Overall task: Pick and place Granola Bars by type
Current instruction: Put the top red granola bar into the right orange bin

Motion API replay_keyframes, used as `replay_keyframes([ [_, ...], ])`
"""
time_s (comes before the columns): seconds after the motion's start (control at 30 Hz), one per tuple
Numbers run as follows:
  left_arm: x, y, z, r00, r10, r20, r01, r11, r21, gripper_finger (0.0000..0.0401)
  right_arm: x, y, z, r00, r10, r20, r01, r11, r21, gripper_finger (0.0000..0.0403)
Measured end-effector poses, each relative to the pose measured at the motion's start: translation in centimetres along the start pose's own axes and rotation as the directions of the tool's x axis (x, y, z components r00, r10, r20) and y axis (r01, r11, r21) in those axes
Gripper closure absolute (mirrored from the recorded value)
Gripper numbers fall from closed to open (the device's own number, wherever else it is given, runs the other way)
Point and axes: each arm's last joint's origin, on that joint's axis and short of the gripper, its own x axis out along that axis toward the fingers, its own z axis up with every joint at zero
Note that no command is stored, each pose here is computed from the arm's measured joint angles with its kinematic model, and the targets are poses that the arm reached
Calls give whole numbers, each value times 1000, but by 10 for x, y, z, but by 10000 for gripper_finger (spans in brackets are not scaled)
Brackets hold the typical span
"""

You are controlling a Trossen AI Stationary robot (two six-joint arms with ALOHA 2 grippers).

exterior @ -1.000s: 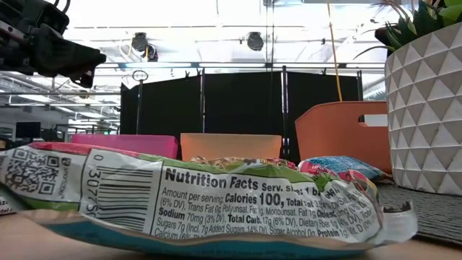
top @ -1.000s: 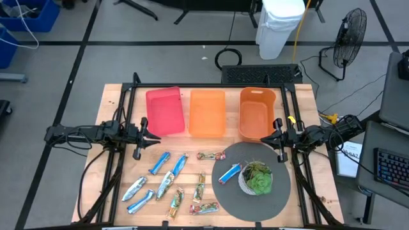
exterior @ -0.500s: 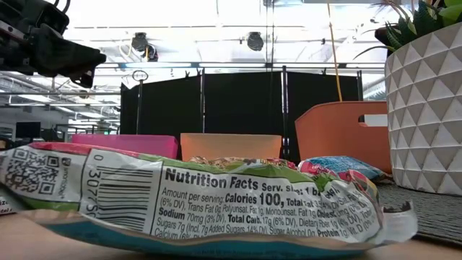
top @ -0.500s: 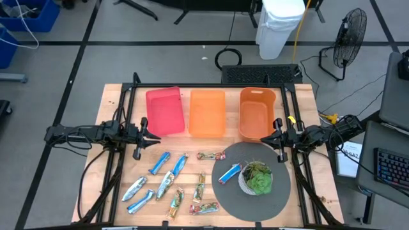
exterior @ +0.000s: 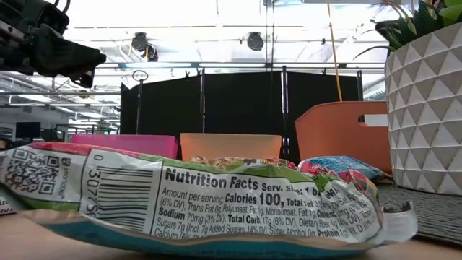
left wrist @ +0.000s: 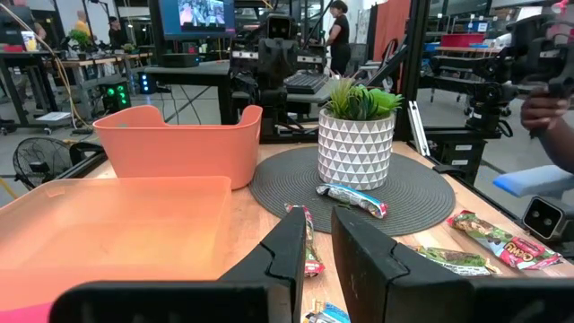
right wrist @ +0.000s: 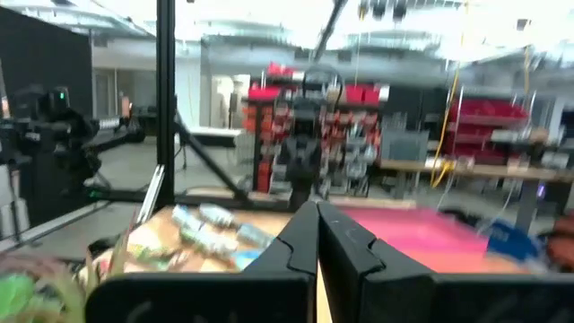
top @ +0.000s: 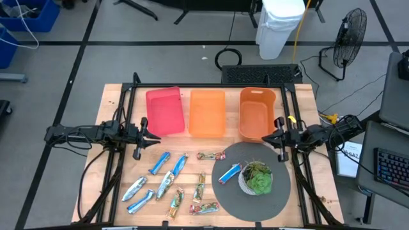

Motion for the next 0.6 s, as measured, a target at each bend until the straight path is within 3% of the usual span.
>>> replay_keyframes([
  [0.13, 0, 0, 0, 1000, 0, 0, 0, 1000, 0, 338, 0, -1, 9, 996, -14, 89, 13, 1000, 13, 403],
  [0.3, 0, 0, 0, 1000, 0, 0, 0, 1000, 0, 338, -1, -3, 16, 987, -26, 157, 7, 993, 120, 403],
  [0.6, 0, 0, 0, 1000, 1, 0, -1, 1000, 0, 339, -2, -4, 19, 981, -44, 189, 24, 994, 108, 403],
])
